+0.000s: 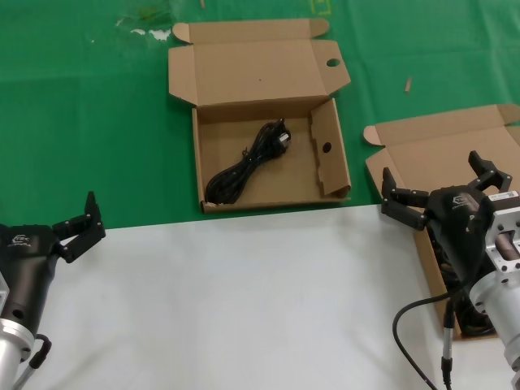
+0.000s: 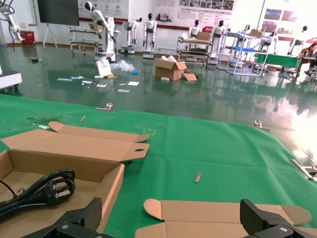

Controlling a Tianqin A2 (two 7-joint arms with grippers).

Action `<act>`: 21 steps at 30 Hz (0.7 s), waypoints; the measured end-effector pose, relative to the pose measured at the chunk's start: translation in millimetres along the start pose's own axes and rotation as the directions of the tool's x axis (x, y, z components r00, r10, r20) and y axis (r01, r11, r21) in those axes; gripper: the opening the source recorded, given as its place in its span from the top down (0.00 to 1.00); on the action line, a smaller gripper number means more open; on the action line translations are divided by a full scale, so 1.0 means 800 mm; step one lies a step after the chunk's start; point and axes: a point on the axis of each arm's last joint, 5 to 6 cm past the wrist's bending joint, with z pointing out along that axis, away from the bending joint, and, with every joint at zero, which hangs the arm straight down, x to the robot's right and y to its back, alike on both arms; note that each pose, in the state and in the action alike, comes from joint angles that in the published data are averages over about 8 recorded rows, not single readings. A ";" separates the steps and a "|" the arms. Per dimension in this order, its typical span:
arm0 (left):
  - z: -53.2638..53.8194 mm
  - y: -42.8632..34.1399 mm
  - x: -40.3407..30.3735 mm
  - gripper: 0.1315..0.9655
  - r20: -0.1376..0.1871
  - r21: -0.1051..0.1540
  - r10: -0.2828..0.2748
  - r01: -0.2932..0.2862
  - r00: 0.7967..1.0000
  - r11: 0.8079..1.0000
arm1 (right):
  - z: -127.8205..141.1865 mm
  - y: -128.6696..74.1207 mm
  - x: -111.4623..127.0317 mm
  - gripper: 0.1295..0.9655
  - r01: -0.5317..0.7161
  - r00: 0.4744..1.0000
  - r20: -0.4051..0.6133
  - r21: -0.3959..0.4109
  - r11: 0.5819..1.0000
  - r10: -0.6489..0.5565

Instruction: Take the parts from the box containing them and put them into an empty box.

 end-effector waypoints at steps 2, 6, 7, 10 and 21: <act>0.000 0.0000 0.0000 0.00 0.000 0.000 0.000 0.000 1.000 1.000 | 0.000 0.000 0.000 0.00 0.000 1.000 0.000 0.000 1.000 0.000; 0.000 0.0000 0.0000 0.00 0.000 0.000 0.000 0.000 1.000 1.000 | 0.000 0.000 0.000 0.00 0.000 1.000 0.000 0.000 1.000 0.000; 0.000 0.0000 0.0000 0.00 0.000 0.000 0.000 0.000 1.000 1.000 | 0.000 0.000 0.000 0.00 0.000 1.000 0.000 0.000 1.000 0.000; 0.000 0.0000 0.0000 0.00 0.000 0.000 0.000 0.000 1.000 1.000 | 0.000 0.000 0.000 0.00 0.000 1.000 0.000 0.000 1.000 0.000; 0.000 0.0000 0.0000 0.00 0.000 0.000 0.000 0.000 1.000 1.000 | 0.000 0.000 0.000 0.00 0.000 1.000 0.000 0.000 1.000 0.000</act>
